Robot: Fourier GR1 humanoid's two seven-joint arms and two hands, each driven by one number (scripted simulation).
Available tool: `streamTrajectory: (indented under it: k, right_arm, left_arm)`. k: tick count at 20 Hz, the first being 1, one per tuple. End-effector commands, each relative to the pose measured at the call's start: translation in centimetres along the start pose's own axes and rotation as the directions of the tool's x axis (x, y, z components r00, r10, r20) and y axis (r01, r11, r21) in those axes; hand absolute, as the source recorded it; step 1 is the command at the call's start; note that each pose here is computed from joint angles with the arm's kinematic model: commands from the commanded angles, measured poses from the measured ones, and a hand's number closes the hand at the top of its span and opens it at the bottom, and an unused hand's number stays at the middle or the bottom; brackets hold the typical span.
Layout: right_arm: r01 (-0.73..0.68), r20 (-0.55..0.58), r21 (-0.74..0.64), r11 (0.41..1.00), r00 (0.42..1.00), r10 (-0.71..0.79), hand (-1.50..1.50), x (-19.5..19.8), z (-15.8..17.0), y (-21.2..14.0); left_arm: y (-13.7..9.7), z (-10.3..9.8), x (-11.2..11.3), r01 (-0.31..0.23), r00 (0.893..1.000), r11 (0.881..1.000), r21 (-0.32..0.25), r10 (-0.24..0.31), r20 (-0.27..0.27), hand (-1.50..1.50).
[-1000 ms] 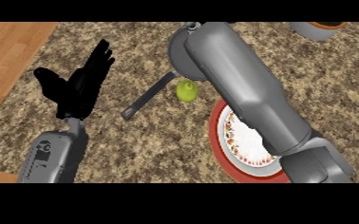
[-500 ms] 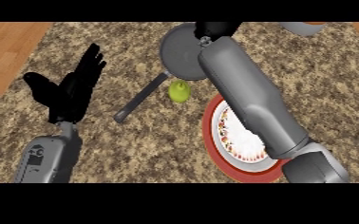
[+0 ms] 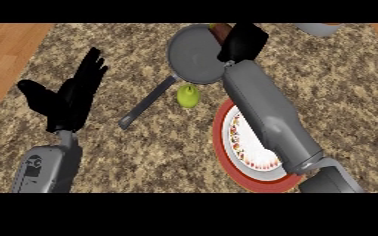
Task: Pick the sweet potato from the plate and place it in the pan
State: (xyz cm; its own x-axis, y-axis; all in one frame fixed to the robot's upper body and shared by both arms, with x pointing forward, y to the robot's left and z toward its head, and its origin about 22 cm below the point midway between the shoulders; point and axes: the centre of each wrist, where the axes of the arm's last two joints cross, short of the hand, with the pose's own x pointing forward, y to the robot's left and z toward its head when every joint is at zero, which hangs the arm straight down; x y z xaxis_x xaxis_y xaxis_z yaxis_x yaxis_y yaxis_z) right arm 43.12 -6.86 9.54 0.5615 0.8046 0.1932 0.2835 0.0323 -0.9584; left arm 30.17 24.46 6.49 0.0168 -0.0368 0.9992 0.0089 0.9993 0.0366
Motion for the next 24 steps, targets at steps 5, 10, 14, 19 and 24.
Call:
streamTrajectory:
  k: [5,10,14,19,24]
  right_arm:
    - [0.236,-0.344,0.096,0.967,0.92,-0.19,-1.5,-3.1,-0.5,3.4]
    - [0.327,-0.3,0.043,0.944,0.906,-0.3,-1.5,-4.2,-0.1,5.1]
    - [0.491,-0.24,-0.093,0.866,0.833,-0.499,-1.5,-4.0,0.0,4.4]
    - [0.64,-0.252,-0.21,0.739,0.695,-0.673,-1.5,-4.8,0.9,4.7]
    - [0.761,-0.188,-0.209,0.614,0.585,-0.789,-1.5,-5.8,4.2,4.7]
  left_arm:
    - [-0.1,-0.3,1.2,0.011,1.0,1.0,0.009,-0.011,0.0,0.0]
    - [-0.3,0.1,-0.1,0.007,1.0,1.0,-0.003,-0.007,0.006,0.0]
    - [0.3,-0.4,0.0,0.0,1.0,1.0,0.021,0.001,-0.012,0.0]
    - [0.5,0.8,-0.8,0.005,1.0,0.999,0.033,-0.005,-0.014,0.0]
    - [1.8,0.4,-0.3,0.005,0.999,0.998,0.058,-0.003,-0.047,0.0]
